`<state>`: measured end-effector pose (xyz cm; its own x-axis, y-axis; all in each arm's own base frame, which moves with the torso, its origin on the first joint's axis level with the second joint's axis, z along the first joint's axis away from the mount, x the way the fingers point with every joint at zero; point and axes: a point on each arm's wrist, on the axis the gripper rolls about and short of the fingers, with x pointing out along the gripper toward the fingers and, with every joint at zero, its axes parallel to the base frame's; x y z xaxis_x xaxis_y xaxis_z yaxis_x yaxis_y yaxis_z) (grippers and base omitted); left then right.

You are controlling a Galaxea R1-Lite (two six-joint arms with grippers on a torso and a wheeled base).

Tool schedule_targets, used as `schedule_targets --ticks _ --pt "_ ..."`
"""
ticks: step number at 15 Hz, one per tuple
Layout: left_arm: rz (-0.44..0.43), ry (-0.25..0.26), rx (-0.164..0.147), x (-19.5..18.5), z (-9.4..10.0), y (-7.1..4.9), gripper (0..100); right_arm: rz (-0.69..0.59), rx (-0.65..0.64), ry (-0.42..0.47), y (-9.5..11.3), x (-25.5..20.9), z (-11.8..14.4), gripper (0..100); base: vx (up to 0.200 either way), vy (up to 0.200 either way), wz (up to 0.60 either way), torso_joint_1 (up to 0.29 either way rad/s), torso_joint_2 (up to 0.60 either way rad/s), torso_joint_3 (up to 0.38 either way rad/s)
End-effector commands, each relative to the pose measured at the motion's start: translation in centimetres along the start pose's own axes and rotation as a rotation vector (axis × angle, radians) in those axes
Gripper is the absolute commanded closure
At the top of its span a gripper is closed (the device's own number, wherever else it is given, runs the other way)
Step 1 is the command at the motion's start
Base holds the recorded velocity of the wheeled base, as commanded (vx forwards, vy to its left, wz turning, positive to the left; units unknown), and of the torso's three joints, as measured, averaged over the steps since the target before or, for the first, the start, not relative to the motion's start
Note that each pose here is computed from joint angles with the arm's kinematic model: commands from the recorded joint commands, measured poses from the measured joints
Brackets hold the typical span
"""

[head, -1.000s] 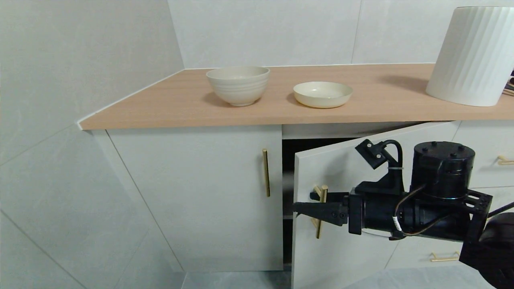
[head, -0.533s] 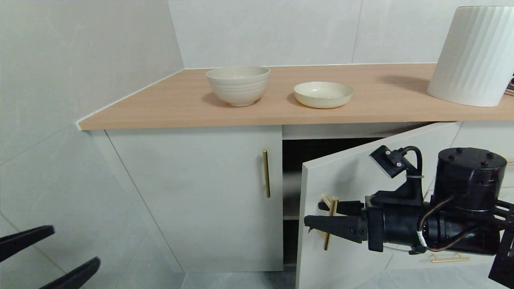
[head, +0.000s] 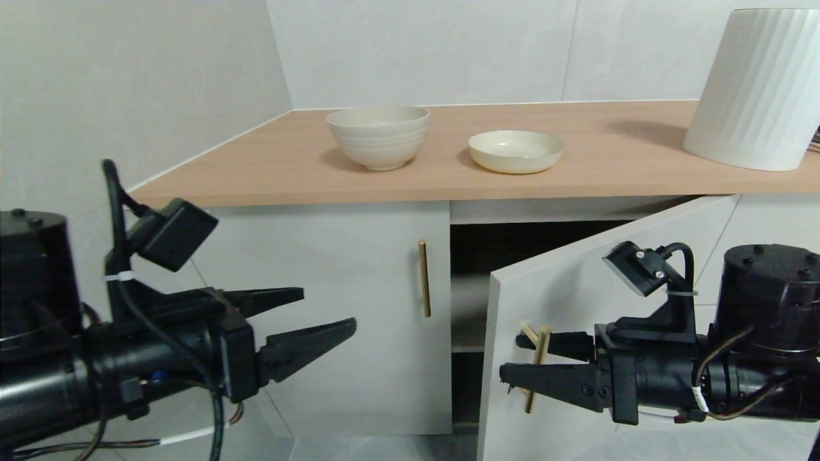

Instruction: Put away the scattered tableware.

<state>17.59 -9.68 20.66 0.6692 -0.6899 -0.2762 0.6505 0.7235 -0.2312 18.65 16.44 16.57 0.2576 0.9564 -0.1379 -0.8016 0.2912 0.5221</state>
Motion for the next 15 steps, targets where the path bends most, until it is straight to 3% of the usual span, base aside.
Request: schedule_targets --ticks 1,4,5,10,15 --pt "-0.071 0.088 -0.061 4.5 -1.8 0.1 0 0.002 -0.004 -0.004 0.2 -0.3 0.0 0 0.000 0.000 0.00 0.000 0.00 0.000" --pt "-0.096 0.108 -0.059 6.7 -2.6 0.4 0 0.000 0.002 0.001 0.2 -0.5 -0.3 0 0.000 0.000 0.00 0.000 0.00 0.000" --pt "-0.098 0.102 -0.057 7.4 -2.8 0.6 100 0.000 0.000 0.001 0.2 -0.5 -0.3 0 0.000 0.000 0.00 0.000 0.00 0.000" --pt "-0.134 0.052 -0.031 11.4 -4.4 0.5 100 -0.001 0.001 0.002 0.2 -0.5 -0.3 0 0.000 0.000 0.00 0.000 0.00 0.000" --pt "-0.186 0.079 -0.019 15.5 -5.1 -0.3 100 -0.005 0.001 0.007 0.2 -0.5 -0.5 0 0.000 0.000 0.00 0.000 0.00 0.000"
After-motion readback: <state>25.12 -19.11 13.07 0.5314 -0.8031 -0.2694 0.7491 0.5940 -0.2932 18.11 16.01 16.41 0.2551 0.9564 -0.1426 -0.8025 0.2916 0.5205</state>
